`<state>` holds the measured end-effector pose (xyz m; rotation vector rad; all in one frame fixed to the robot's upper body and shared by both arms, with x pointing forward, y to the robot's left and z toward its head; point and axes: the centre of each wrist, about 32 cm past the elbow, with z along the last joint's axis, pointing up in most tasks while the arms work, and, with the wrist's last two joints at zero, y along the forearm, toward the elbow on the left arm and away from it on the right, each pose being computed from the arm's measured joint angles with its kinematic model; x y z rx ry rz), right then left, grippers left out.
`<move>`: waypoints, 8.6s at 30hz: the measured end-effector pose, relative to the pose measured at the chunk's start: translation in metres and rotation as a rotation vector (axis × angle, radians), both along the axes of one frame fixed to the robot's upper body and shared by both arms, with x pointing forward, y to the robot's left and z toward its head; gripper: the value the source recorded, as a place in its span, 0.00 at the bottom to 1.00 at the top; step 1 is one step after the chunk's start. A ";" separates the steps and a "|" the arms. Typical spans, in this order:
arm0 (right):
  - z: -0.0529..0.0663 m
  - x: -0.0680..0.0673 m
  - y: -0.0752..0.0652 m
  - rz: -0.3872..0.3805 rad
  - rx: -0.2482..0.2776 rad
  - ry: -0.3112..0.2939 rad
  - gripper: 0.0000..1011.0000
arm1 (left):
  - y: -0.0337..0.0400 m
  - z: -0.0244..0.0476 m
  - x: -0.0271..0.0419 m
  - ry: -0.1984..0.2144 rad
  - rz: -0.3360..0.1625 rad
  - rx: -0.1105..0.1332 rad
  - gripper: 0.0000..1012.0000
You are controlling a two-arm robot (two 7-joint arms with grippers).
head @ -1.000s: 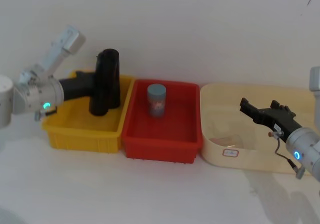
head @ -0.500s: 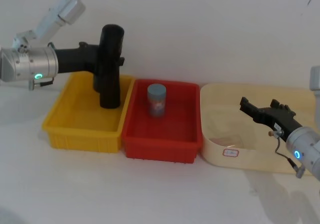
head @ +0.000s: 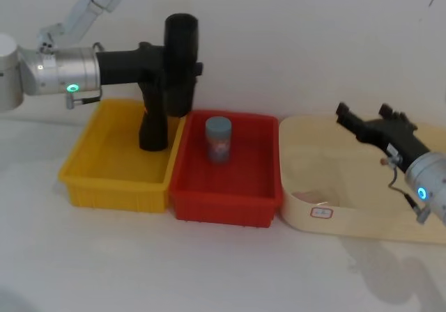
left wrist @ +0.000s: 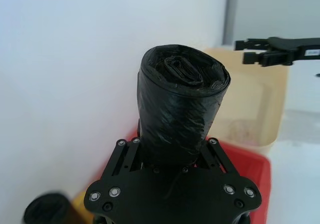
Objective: Pick up the garbage bag with the one hand and transfer it to the other hand.
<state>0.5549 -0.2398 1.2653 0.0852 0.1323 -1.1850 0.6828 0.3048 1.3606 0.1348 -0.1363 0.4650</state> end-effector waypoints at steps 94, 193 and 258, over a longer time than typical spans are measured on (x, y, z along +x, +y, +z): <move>0.094 0.079 0.042 0.600 -0.123 -0.184 0.99 | -0.0896 -0.0109 0.0412 0.032 -0.273 -0.060 0.38; 0.090 0.098 0.059 0.575 -0.192 -0.220 0.52 | -0.0896 -0.0109 0.0412 0.032 -0.273 -0.060 0.99; 0.086 0.099 -0.011 -0.090 -0.293 -0.080 0.99 | -0.0896 -0.0109 0.0412 0.032 -0.273 -0.060 0.99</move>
